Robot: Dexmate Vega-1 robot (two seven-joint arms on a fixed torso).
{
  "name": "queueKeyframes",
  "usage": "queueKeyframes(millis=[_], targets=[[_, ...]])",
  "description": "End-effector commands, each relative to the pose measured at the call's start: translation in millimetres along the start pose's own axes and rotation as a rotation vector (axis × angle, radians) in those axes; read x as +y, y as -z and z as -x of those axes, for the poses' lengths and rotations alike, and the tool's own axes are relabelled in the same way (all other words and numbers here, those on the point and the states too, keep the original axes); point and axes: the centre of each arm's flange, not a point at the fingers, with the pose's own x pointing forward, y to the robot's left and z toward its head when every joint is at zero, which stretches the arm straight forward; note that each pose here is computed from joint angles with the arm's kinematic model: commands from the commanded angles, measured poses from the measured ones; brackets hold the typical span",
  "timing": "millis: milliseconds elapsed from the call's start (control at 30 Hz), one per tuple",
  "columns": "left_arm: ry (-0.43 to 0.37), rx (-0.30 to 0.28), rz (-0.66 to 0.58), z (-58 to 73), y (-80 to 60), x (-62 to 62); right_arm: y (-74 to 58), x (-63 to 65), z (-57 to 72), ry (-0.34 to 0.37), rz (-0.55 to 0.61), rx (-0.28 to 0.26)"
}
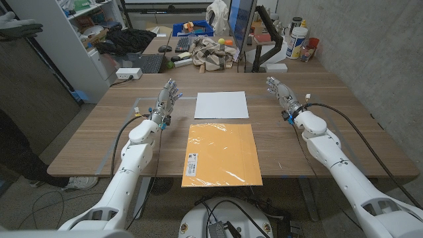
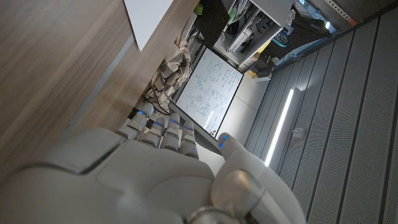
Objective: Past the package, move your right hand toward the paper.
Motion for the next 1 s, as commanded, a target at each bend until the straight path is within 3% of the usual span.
queueKeyframes(millis=[33, 1000], targets=[[-0.004, -0.003, 0.006, 1.8, 0.5, 1.3, -15.3, 4.7, -6.5, -0.035, 0.119, -0.013], [0.001, -0.011, 0.006, 2.2, 0.5, 1.5, -51.3, 24.2, -17.7, -0.103, 0.365, -0.071]])
